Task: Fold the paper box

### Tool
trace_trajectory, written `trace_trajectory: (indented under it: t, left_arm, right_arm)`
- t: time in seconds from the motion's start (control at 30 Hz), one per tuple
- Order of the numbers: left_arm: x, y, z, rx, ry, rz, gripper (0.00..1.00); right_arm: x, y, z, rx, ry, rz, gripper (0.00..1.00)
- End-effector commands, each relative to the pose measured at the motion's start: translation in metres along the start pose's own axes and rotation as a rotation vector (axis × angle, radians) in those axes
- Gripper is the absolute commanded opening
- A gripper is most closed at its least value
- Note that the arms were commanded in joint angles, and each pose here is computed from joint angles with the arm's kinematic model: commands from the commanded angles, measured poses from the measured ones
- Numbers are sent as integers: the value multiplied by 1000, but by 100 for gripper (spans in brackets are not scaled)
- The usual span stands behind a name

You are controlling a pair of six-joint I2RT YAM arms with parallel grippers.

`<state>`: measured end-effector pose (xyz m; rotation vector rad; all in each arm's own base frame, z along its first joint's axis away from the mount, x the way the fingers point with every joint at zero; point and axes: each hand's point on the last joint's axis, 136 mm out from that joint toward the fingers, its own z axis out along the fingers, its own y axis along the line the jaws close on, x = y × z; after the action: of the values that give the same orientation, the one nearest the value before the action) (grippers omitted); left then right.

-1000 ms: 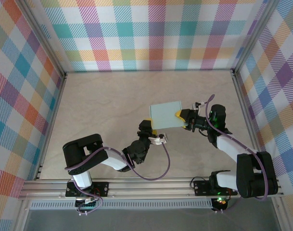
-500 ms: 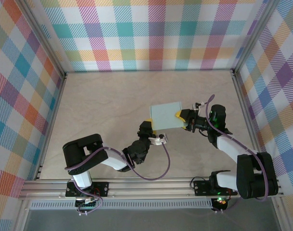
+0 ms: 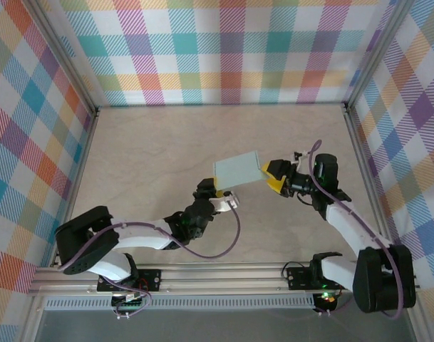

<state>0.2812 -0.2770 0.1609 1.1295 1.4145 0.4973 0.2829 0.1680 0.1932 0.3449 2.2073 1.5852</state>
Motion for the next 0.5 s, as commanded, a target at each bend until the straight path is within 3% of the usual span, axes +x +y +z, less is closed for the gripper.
trace_trajectory:
  t: [0.0,0.23,0.47]
  left_arm:
    - [17,-8,-4,120,54,-133,39]
    - [25,-27,-22,399,102,-280,40]
    - [28,-56,-43,665,164,-266,40]
  right_arm:
    - [-4,-8,-15,140,-58,-141,85]
    - [10,3,-40,221,-69,-433,85]
    - [29,10,-57,268,-6,-659,80]
